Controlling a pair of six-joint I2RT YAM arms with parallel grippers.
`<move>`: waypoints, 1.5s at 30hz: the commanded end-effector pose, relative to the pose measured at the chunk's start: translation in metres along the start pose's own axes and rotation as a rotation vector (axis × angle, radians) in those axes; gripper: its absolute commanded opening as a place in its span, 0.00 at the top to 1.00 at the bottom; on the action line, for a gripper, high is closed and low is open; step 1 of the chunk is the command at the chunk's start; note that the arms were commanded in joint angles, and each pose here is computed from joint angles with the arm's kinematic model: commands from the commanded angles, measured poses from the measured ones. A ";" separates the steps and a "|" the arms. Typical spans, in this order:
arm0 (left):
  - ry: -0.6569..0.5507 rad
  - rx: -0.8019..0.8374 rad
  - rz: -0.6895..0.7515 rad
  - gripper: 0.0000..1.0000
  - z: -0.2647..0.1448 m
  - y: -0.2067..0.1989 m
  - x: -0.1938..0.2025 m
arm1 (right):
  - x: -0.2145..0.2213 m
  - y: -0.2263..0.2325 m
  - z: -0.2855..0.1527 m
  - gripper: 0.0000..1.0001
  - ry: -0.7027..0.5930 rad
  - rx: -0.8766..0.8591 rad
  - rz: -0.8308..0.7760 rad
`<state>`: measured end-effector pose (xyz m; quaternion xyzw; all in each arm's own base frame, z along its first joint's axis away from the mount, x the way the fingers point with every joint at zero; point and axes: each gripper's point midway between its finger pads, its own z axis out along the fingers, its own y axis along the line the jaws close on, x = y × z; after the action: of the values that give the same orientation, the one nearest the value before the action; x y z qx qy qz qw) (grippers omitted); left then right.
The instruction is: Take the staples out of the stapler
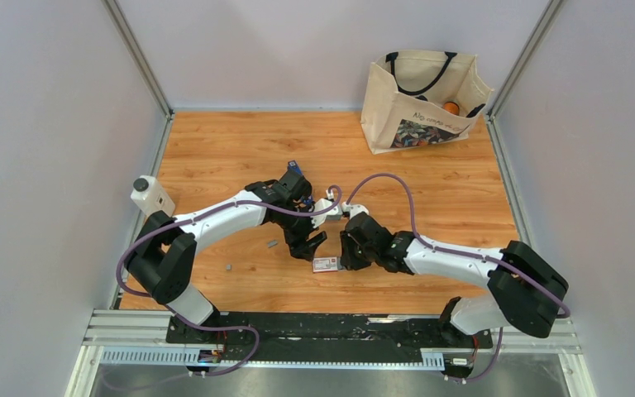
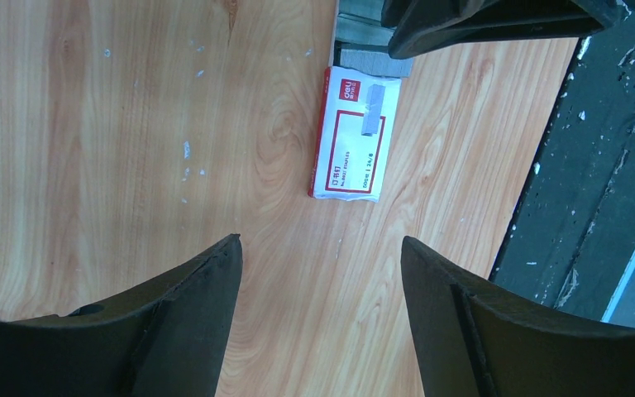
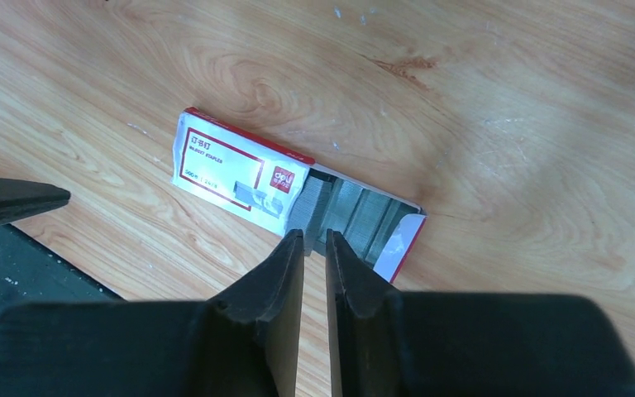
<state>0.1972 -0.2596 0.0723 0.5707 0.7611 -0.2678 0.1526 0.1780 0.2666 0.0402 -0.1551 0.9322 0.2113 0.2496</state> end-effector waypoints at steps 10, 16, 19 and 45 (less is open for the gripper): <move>-0.055 -0.010 0.020 0.21 -0.010 -0.001 -0.014 | -0.007 0.018 0.001 0.82 -0.017 -0.054 0.005; -0.068 -0.022 0.022 0.21 -0.017 -0.001 -0.015 | 0.004 0.010 0.007 0.85 0.044 -0.011 0.001; -0.073 -0.029 0.023 0.21 -0.020 -0.001 -0.015 | 0.006 0.009 0.007 0.86 0.050 -0.006 0.001; 0.051 -0.001 -0.016 0.14 0.017 -0.013 0.005 | -0.041 -0.031 -0.022 0.40 -0.088 0.085 0.012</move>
<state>0.1872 -0.2661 0.0736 0.5765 0.7564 -0.2677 0.1545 0.2008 0.2516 0.0723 -0.1401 0.9298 0.1948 0.2791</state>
